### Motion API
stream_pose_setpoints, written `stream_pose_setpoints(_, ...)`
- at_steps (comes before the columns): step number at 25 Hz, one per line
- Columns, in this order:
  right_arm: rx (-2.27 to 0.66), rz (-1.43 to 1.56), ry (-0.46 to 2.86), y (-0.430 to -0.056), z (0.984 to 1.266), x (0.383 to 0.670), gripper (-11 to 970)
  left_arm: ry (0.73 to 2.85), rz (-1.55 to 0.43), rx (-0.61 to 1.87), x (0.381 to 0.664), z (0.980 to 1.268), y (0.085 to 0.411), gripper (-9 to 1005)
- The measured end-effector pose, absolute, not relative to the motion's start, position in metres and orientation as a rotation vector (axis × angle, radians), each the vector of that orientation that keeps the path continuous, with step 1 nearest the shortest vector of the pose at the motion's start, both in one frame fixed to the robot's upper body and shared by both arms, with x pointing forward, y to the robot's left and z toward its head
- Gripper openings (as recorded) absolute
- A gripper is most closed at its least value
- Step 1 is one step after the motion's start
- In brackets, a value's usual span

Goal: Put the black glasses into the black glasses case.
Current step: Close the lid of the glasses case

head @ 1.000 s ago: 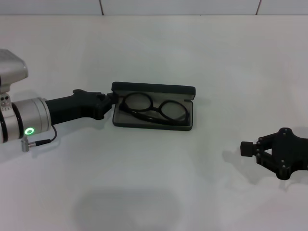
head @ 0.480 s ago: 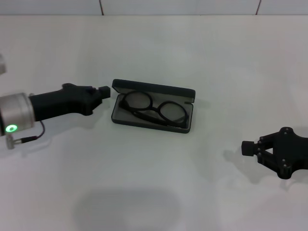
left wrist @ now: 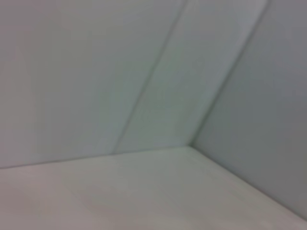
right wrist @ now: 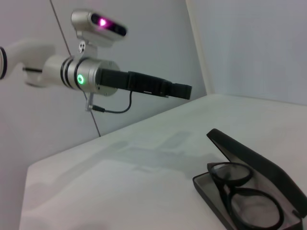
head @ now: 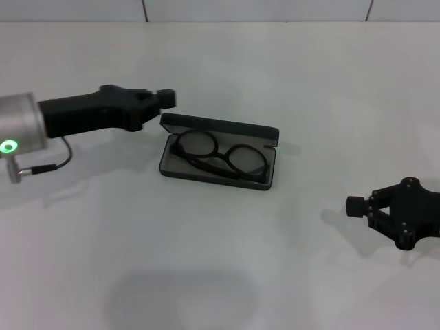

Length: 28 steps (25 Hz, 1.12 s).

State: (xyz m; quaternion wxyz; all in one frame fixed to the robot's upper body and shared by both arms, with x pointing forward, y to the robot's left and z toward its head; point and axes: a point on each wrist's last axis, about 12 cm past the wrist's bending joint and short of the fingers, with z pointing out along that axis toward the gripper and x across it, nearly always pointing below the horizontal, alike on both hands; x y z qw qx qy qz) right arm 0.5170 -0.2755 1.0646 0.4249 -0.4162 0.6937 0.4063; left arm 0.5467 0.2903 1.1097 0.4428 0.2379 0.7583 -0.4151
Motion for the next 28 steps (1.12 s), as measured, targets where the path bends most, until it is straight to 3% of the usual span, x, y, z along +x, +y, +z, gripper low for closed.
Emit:
stream_pose_setpoints(8, -1.051, 0.996, 1.736, -0.274, 1.064, 0.52, 63, 1.995, -1.03, 0.542, 0.585, 1.134, 0.247, 10)
stream_pose_setpoints(19, -1.161, 0.95, 1.672, -0.27, 1.062, 0.518, 77, 2.206, -1.039, 0.506, 0.599, 1.134, 0.216, 11)
stream_pose_setpoints(28, -1.159, 0.851, 1.566, -0.275, 1.062, 0.515, 234, 2.379, -0.931, 0.436, 0.606, 1.134, 0.2, 11)
